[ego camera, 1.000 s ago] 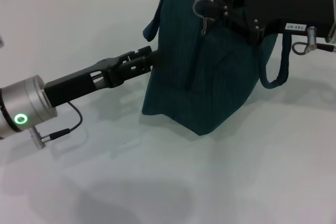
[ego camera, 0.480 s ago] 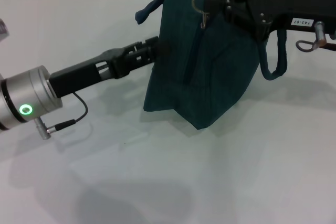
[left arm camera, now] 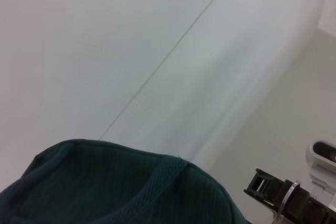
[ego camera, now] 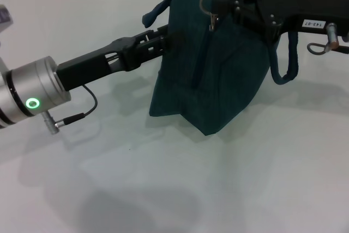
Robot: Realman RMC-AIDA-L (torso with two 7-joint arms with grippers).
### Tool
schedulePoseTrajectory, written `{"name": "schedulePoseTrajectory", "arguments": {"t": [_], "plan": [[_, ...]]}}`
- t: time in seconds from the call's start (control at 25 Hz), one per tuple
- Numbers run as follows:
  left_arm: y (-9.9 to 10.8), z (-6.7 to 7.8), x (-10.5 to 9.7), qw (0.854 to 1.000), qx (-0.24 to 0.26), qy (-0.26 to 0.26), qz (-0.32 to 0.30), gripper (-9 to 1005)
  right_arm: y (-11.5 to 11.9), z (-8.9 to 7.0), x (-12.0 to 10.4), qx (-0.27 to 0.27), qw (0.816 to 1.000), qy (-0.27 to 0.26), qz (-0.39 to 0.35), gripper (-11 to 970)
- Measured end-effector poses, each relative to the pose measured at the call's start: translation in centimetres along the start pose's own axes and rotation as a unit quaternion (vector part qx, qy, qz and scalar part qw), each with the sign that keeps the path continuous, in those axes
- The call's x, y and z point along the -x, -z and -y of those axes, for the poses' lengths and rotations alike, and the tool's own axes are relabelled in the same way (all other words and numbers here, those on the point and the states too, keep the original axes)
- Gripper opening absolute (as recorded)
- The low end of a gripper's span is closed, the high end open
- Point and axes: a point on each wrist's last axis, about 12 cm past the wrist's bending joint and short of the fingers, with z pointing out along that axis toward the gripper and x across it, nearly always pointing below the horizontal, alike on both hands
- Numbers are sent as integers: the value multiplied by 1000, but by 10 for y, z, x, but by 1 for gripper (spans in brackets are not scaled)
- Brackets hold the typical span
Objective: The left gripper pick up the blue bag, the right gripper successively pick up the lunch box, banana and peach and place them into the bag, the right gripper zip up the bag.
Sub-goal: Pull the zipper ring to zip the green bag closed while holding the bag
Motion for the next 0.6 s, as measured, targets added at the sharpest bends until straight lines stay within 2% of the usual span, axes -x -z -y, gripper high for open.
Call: {"name": "schedulePoseTrajectory", "arguments": {"t": [0.24,0.44,0.6], "plan": [[-3,-2,0,1000,5,-20,-6,692,0,0,0,1,1000,0,0,11],[-8,-8,-4,999,26,-16,-13,690,0,0,0,0,1000,0,0,11],[-8,-8,-3,999,28,-20,-4,574,1,0,0,-1,1000,-1,1,11]]}}
